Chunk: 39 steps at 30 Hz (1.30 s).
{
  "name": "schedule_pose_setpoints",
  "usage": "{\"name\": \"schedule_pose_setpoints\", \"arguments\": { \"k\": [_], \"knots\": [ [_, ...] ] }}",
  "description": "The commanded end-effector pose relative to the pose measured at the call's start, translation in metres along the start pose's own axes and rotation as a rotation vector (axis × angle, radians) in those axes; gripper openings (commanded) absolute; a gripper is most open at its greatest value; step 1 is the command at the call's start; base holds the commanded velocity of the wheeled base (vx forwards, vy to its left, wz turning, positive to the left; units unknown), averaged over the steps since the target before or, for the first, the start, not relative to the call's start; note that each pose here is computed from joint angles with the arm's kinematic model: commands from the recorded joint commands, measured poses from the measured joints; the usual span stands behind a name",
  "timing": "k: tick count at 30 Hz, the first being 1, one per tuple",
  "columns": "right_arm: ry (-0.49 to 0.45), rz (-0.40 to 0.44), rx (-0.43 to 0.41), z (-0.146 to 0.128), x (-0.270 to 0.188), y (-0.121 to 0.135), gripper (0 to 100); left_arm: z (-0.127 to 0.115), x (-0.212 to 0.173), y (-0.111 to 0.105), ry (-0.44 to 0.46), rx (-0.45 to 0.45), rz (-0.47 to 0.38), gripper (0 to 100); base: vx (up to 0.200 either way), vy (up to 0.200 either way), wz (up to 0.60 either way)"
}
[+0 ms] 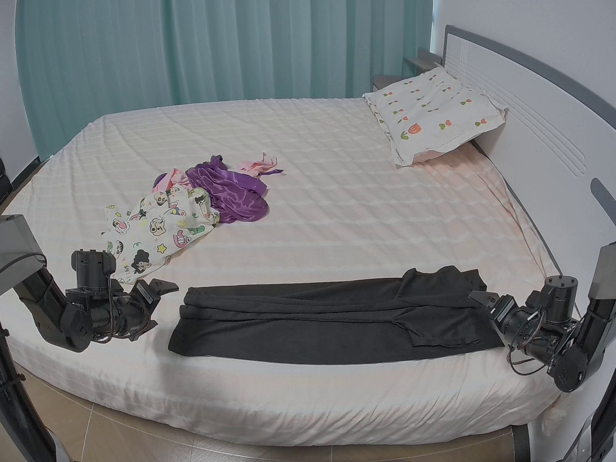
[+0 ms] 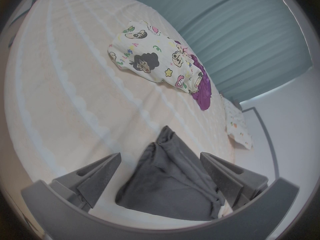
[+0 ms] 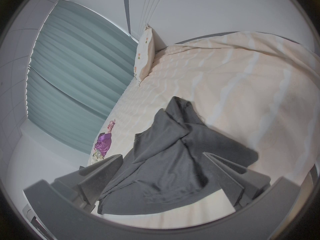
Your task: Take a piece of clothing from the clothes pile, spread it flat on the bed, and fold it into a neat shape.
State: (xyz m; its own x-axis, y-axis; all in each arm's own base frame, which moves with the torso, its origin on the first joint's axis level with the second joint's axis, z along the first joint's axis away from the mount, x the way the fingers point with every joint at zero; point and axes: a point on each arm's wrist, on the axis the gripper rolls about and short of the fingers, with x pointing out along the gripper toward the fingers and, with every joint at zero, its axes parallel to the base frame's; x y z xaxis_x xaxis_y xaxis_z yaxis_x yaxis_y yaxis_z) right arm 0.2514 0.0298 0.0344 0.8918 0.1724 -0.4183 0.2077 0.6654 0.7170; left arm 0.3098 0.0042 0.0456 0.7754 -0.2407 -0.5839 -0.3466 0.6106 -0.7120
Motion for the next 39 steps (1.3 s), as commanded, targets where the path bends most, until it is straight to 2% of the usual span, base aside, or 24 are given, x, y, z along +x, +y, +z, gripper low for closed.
{"name": "schedule_pose_setpoints", "arguments": {
  "k": [1, 4, 6, 9, 14, 18, 25, 31, 39],
  "knots": [
    [-0.019, 0.070, -0.020, -0.010, 0.008, 0.028, 100, -0.014, 0.001, -0.017, 0.001, -0.069, -0.062, 100, 0.000, 0.000, 0.00],
    [0.012, 0.056, -0.024, -0.017, 0.010, 0.031, 100, -0.019, -0.004, -0.025, -0.016, -0.130, -0.120, 100, 0.000, 0.000, 0.00],
    [0.016, 0.046, -0.016, -0.020, 0.009, 0.032, 100, -0.021, -0.005, -0.025, -0.017, -0.132, -0.128, 100, 0.000, 0.000, 0.00],
    [0.028, 0.012, 0.046, -0.034, 0.004, 0.033, 100, -0.025, -0.007, -0.022, -0.013, -0.131, -0.144, 100, 0.000, 0.000, 0.00],
    [0.057, 0.005, 0.145, -0.045, 0.003, 0.036, 100, -0.030, -0.007, -0.016, -0.006, -0.130, -0.139, 100, 0.000, 0.000, 0.00],
    [0.053, 0.000, 0.148, -0.047, 0.007, 0.036, 100, -0.028, -0.008, -0.016, -0.024, -0.128, -0.160, 100, 0.000, 0.000, 0.00],
    [0.068, -0.005, 0.143, -0.054, 0.023, 0.036, 100, -0.032, -0.003, -0.011, -0.007, -0.135, -0.142, 100, 0.000, 0.000, 0.00],
    [0.077, -0.021, 0.130, -0.061, 0.019, 0.035, 100, -0.032, -0.001, -0.009, -0.004, -0.136, -0.134, 100, 0.000, 0.000, 0.00],
    [0.090, -0.039, 0.160, -0.066, 0.024, 0.031, 100, -0.033, -0.001, -0.008, -0.002, -0.139, -0.131, 100, 0.000, 0.000, 0.00]
  ]
}}
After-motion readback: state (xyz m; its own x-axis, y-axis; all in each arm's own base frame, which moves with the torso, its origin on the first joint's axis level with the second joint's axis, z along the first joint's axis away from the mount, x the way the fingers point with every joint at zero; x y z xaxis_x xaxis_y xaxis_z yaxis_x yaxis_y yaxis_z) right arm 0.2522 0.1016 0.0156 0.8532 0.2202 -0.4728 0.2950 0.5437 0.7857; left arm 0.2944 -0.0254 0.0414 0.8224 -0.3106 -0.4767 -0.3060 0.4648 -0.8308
